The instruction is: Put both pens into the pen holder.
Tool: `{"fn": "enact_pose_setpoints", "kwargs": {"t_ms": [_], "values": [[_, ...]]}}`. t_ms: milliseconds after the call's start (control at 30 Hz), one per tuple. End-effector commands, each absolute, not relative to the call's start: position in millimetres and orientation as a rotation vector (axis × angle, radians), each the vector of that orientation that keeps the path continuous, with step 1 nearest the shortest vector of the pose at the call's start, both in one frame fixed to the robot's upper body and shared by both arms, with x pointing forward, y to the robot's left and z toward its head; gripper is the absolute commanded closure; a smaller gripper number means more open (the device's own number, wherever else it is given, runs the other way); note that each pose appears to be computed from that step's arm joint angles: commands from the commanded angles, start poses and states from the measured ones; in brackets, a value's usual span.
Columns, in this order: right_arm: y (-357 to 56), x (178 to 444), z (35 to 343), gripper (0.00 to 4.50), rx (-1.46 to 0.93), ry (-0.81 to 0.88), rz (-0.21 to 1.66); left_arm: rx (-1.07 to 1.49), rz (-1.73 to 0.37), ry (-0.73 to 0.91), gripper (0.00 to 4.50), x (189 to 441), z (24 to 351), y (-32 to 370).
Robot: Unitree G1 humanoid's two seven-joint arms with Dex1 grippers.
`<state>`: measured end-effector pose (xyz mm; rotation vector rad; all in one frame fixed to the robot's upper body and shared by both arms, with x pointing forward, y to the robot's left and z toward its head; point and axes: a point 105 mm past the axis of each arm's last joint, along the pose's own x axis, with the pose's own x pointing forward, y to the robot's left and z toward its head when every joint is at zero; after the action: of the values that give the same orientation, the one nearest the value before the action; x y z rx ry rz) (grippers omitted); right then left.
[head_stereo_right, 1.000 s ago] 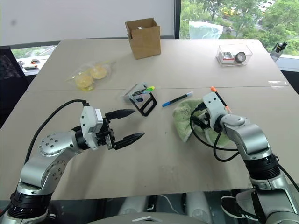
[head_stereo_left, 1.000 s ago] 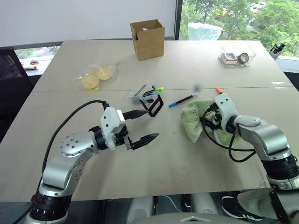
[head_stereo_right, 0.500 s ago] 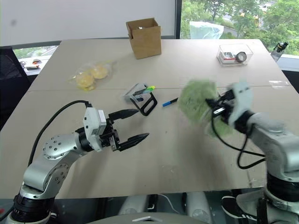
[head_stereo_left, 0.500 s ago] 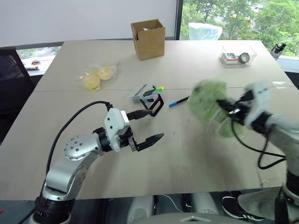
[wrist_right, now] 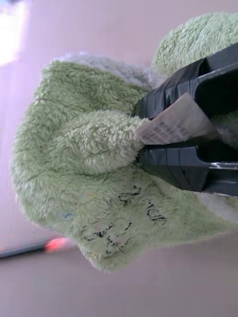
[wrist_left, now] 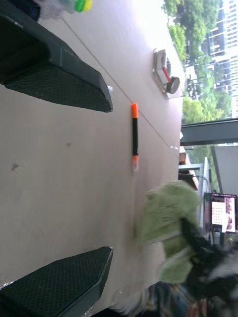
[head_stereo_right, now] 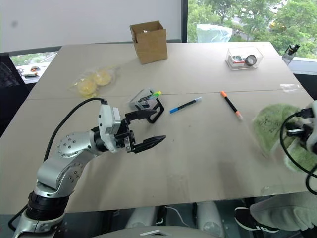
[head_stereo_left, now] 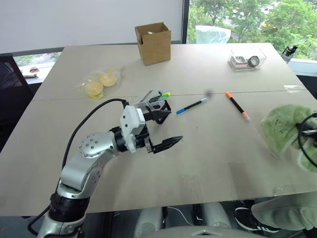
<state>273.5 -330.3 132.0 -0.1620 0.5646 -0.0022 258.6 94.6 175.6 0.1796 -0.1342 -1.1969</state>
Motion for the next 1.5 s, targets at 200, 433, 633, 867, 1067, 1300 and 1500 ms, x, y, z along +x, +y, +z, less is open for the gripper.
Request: {"fn": "enact_pose_setpoints", "kwargs": {"t_ms": [200, 433, 633, 867, 1067, 1300, 1500], "values": [[-332, 291, 171, 1.39, -0.261, 0.451, 0.101, 0.209, -1.2, -0.161, 0.0, 258, 181, 99], [-252, 344, 221, 0.07, -0.243, 0.296, 0.366, 0.197, -1.188, -0.131, 0.0, 250, 181, 97], [-234, 397, 166, 0.07, -0.259, 0.446, 0.362, 0.214, -1.142, -0.122, 0.0, 250, 187, 98], [-258, 414, 119, 1.17, -0.299, 0.619, 0.299, 0.208, -1.096, -0.126, 0.0, 247, 188, 102], [-257, 407, 116, 4.27, -0.253, 0.659, 0.36, 0.158, -1.063, -0.094, 0.0, 247, 185, 101], [-224, 383, 157, 4.4, -0.038, 0.442, 0.549, -0.107, -1.097, -0.009, 0.0, 256, 198, 90], [-132, 292, 215, 4.4, 0.137, 0.096, 0.959, -0.477, -1.12, 0.06, 0.0, 272, 219, 75]]}}
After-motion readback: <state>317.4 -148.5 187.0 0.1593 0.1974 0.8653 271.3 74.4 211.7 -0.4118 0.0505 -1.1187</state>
